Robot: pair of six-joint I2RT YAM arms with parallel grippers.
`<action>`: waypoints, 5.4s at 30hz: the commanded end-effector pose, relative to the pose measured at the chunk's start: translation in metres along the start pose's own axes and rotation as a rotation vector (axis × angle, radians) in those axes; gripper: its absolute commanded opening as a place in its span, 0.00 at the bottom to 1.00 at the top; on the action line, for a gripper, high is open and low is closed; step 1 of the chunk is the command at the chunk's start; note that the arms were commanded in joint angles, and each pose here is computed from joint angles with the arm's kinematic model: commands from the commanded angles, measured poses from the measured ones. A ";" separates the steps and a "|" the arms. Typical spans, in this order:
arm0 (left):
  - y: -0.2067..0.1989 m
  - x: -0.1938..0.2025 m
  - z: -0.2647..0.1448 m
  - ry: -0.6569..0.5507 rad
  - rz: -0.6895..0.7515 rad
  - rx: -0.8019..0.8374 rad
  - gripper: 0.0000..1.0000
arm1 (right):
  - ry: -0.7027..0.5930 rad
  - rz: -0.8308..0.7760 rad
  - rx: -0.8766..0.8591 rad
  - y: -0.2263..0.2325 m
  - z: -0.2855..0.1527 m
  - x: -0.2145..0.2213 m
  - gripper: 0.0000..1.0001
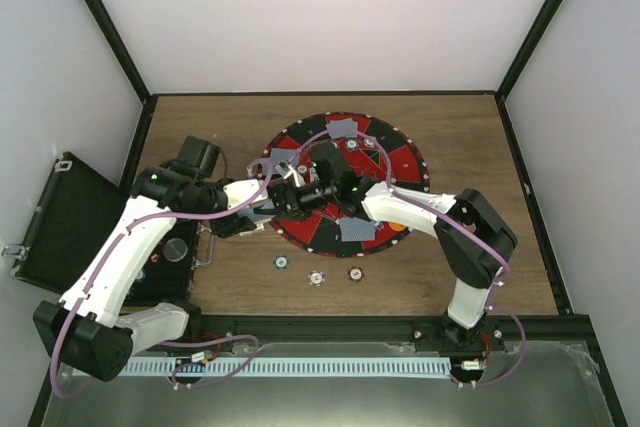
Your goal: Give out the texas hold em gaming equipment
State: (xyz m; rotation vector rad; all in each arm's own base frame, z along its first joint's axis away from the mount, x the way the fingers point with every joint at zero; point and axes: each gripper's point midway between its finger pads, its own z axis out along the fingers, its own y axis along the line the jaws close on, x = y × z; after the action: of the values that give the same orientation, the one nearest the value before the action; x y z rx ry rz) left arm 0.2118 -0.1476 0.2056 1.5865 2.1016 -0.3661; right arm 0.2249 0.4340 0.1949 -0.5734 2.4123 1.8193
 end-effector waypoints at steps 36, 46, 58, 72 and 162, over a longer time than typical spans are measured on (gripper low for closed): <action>0.000 -0.006 -0.002 -0.027 0.016 -0.006 0.06 | -0.096 -0.041 0.126 -0.007 -0.065 -0.017 0.01; 0.001 -0.005 -0.001 -0.023 0.018 -0.008 0.06 | -0.202 -0.096 0.267 -0.019 -0.131 -0.053 0.01; 0.001 -0.001 -0.001 -0.009 0.007 -0.012 0.06 | -0.279 -0.489 1.352 -0.134 -0.215 -0.138 0.01; 0.001 -0.001 -0.002 -0.005 0.000 -0.019 0.05 | 0.023 -1.197 1.726 -0.190 -0.163 -0.131 0.01; 0.001 -0.020 -0.005 -0.071 -0.005 0.005 0.06 | -0.034 -0.016 0.017 -0.003 -0.004 -0.016 0.91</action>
State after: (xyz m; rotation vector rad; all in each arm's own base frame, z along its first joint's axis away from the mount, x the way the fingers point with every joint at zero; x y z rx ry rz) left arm 0.2154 -0.1551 0.2100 1.5583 2.0921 -0.4020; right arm 0.2348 0.4317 0.1968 -0.5558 2.4046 1.7724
